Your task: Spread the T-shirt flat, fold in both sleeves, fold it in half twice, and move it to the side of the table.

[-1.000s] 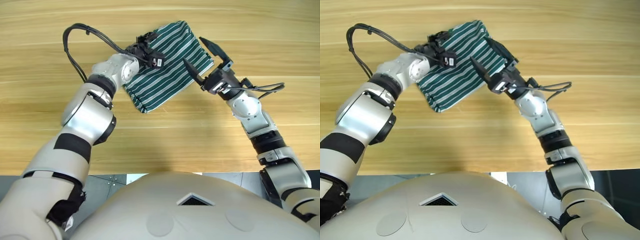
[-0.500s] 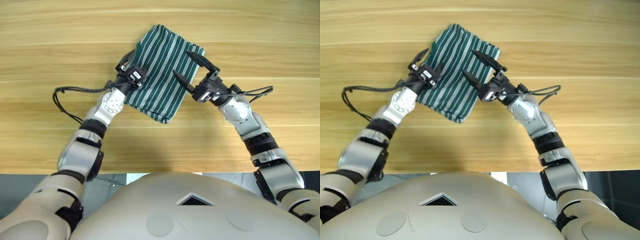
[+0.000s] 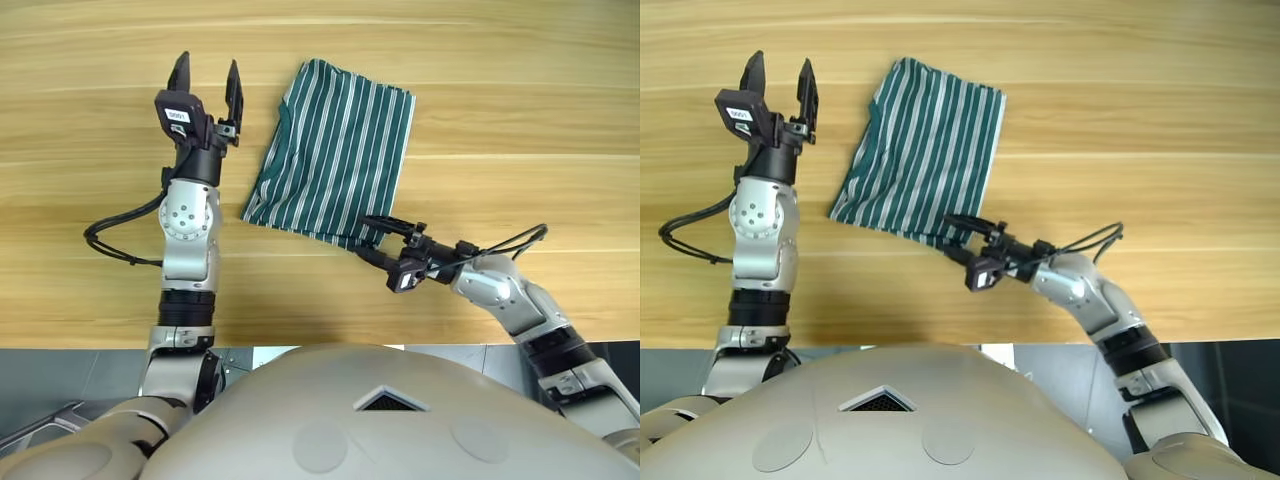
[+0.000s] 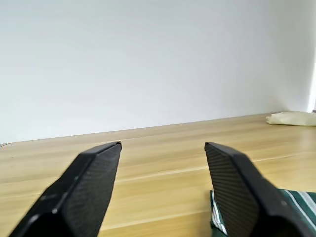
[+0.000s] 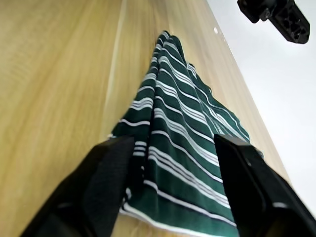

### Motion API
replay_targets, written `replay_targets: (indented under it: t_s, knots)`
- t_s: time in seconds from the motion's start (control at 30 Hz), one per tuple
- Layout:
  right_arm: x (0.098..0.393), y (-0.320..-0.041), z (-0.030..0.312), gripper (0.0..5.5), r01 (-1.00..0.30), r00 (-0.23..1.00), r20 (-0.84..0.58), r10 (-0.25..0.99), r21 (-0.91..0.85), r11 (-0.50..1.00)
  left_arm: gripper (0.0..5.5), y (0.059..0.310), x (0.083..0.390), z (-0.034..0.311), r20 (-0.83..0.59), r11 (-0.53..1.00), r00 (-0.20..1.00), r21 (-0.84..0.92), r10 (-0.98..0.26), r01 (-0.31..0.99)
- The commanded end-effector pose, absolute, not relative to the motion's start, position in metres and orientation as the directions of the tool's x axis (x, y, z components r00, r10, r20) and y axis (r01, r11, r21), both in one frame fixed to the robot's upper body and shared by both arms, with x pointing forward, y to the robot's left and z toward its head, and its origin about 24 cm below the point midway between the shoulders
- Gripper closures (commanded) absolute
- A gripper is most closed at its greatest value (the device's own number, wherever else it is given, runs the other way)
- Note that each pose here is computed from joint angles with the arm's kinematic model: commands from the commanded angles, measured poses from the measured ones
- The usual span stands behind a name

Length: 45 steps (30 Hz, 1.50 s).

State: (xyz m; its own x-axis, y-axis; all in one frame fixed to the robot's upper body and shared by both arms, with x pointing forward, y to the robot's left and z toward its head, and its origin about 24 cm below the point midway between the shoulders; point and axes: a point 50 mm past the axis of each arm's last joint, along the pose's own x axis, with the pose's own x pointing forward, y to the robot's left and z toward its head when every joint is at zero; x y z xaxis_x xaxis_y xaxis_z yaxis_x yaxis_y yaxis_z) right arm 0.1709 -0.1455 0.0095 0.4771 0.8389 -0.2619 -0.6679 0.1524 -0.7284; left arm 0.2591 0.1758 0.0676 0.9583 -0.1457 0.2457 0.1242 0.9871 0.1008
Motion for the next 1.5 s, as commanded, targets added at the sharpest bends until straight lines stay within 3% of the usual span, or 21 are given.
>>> replay_targets:
  t_s: [0.03, 0.13, 0.27, 0.37, 0.6, 0.7, 0.77, 0.83, 0.9, 1.0, 1.1, 1.27, 1.5]
  knots:
    - [0.187, -0.159, 0.005, 2.55, -0.639, 0.570, -0.273, 0.775, -0.741, 0.209, 2.36, 0.202, 0.263, 0.069, 0.255, 0.985, 0.961, 0.161, -0.107, 0.067]
    - [0.193, -0.160, 0.011, 2.55, -0.616, 0.590, -0.233, 0.773, -0.748, 0.245, 2.36, 0.209, 0.265, 0.064, 0.242, 0.980, 0.965, 0.194, -0.098, 0.050]
    - [0.187, -0.184, -0.004, 2.55, -0.660, 0.579, -0.395, 0.713, -0.741, 0.124, 2.36, 0.204, 0.265, 0.057, 0.232, 0.970, 0.965, 0.234, -0.119, 0.063]
    - [0.182, -0.191, 0.002, 2.55, -0.670, 0.565, -0.412, 0.715, -0.735, 0.105, 2.36, 0.210, 0.264, 0.058, 0.235, 0.950, 0.963, 0.306, -0.135, 0.059]
    - [0.170, -0.195, 0.035, 2.55, -0.661, 0.530, -0.292, 0.796, -0.731, 0.172, 2.36, 0.232, 0.253, 0.058, 0.128, 0.777, 0.941, 0.605, -0.312, 0.175]
    - [0.170, -0.184, 0.056, 2.55, -0.638, 0.504, -0.171, 0.847, -0.735, 0.231, 2.36, 0.236, 0.252, 0.056, 0.091, 0.725, 0.932, 0.656, -0.352, 0.210]
    - [0.171, -0.179, 0.074, 2.55, -0.621, 0.493, -0.072, 0.867, -0.727, 0.292, 2.36, 0.234, 0.251, 0.050, 0.023, 0.641, 0.910, 0.717, -0.414, 0.273]
    - [0.179, -0.193, 0.090, 2.55, -0.567, 0.544, -0.009, 0.839, -0.741, 0.360, 2.36, 0.233, 0.241, 0.040, -0.116, 0.469, 0.846, 0.789, -0.521, 0.397]
    - [0.191, -0.213, 0.097, 2.55, -0.496, 0.625, -0.019, 0.781, -0.782, 0.378, 2.36, 0.244, 0.229, 0.031, -0.269, 0.275, 0.792, 0.836, -0.549, 0.475]
    - [0.206, -0.235, 0.068, 2.55, -0.488, 0.708, -0.227, 0.669, -0.842, 0.231, 2.36, 0.253, 0.216, 0.014, -0.475, 0.051, 0.689, 0.803, -0.547, 0.594]
    - [0.203, -0.235, 0.037, 2.55, -0.555, 0.685, -0.363, 0.632, -0.821, 0.130, 2.36, 0.245, 0.200, 0.002, -0.595, -0.053, 0.542, 0.700, -0.594, 0.712]
    - [0.201, -0.229, 0.013, 2.55, -0.603, 0.646, -0.430, 0.631, -0.794, 0.076, 2.36, 0.242, 0.178, 0.000, -0.688, -0.168, 0.383, 0.589, -0.616, 0.790]
    - [0.209, -0.222, 0.007, 2.55, -0.612, 0.623, -0.429, 0.654, -0.788, 0.066, 2.36, 0.213, 0.177, -0.014, -0.699, -0.257, 0.242, 0.528, -0.673, 0.809]
